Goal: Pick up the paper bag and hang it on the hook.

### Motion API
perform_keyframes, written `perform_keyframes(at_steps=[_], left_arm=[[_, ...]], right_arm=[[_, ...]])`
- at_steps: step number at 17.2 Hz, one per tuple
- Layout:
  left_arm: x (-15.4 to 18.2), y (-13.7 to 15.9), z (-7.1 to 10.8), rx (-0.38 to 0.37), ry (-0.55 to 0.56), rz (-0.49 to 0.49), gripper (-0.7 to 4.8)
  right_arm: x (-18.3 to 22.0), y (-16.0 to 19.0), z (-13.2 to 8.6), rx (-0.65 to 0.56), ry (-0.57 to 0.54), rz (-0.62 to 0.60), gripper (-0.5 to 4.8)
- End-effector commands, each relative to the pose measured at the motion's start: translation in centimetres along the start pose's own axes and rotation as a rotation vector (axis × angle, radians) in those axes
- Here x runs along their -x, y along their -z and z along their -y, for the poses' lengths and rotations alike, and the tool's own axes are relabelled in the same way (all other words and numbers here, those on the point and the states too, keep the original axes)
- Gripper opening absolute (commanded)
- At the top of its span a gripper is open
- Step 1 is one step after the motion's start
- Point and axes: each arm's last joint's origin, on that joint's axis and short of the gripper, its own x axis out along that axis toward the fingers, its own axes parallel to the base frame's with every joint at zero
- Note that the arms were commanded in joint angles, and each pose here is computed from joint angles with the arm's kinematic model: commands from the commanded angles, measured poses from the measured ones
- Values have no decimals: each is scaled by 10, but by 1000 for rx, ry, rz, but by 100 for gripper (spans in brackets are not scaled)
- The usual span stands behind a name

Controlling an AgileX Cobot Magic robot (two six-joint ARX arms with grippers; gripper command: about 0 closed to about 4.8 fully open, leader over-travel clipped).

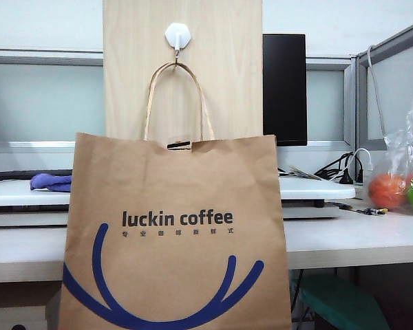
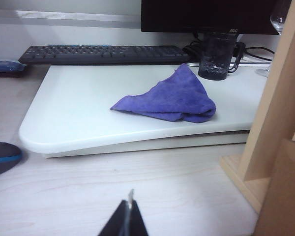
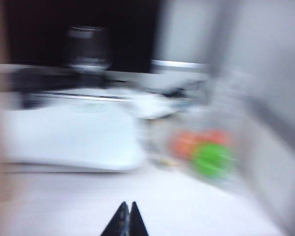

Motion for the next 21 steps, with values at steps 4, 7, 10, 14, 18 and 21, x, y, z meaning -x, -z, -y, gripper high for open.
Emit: perform_keyframes(at_steps=[4,7,10,14,18,21], left_arm=[[0,-1,0,-4,5,10,-6],[0,-1,0,-4,6,11,-5],[0,-1,0,-4,6,11,-6],[0,-1,0,-4,6,11,-6],[0,-1,0,-4,6,11,-6],[0,-1,0,-4,6,11,-6]], right_arm=[[-27,58,3,7,-238,26,0],[-33,81,4,-21,-217,-12,0],[-34,87,6,-29,-140,-41,0],[-34,87,9,-21,-64,-40,0],[-34,87,9,-22,-68,-39,0],[-34,87,8,-22,-72,-40,0]])
